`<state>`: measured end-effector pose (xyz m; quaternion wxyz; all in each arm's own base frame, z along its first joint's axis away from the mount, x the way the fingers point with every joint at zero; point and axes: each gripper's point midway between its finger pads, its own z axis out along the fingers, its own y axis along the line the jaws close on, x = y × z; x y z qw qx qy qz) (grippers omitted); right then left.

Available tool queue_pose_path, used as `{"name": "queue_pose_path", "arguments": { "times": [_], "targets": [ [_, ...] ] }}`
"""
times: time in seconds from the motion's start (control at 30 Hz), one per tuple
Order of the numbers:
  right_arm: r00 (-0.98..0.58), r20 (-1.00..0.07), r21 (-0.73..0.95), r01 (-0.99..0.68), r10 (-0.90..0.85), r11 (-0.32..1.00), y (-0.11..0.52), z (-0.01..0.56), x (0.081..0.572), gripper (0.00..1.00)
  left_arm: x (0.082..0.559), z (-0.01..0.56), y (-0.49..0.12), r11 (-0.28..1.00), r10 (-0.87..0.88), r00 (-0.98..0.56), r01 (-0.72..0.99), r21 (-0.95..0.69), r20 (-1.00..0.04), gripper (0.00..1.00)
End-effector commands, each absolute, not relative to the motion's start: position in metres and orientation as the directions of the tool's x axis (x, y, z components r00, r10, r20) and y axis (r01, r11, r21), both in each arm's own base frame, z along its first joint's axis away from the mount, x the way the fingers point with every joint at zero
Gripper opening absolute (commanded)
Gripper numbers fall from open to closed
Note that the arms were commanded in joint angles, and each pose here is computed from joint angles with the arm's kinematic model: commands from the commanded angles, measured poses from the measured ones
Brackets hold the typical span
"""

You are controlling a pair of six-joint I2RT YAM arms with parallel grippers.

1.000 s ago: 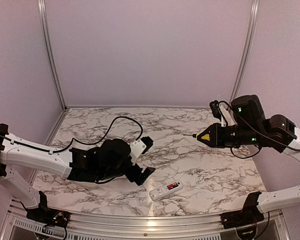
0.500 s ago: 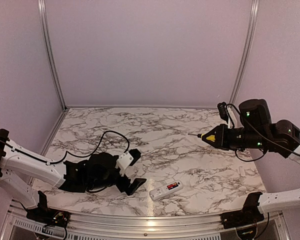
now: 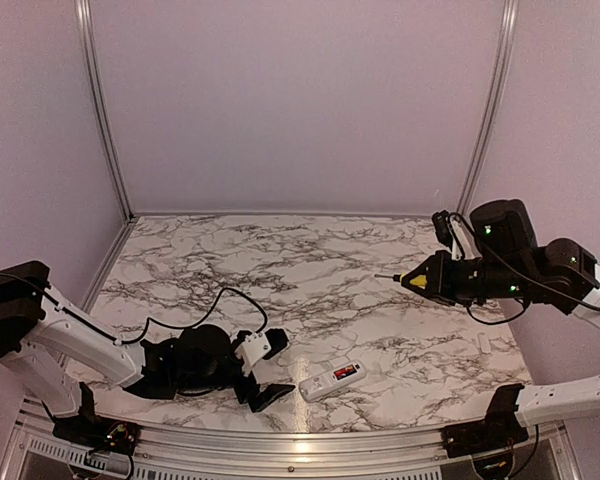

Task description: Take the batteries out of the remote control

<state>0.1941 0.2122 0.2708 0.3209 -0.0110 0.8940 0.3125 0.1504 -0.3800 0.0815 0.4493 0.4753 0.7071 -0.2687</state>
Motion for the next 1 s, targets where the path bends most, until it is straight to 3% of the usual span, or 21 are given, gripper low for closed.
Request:
{"name": "queue_pose_path", "arguments": {
  "times": [0.0, 0.57, 0.97],
  "targets": [
    [-0.821, -0.539, 0.548, -0.172, 0.189, 0.818, 0.210, 0.260, 0.193, 0.00, 0.143, 0.087, -0.404, 0.364, 0.369, -0.101, 0.930, 0.044, -0.924, 0.99],
    [-0.845, -0.501, 0.549, -0.147, 0.184, 0.823, 0.214, 0.245, 0.191, 0.00, 0.144, 0.048, -0.453, 0.351, 0.375, -0.123, 0.936, 0.018, -0.919, 0.98],
    [-0.860, -0.488, 0.527, -0.156, 0.147, 0.835, 0.213, 0.236, 0.187, 0.00, 0.151, 0.021, -0.465, 0.383, 0.391, -0.169, 0.924, -0.007, -0.904, 0.88]
  ]
}}
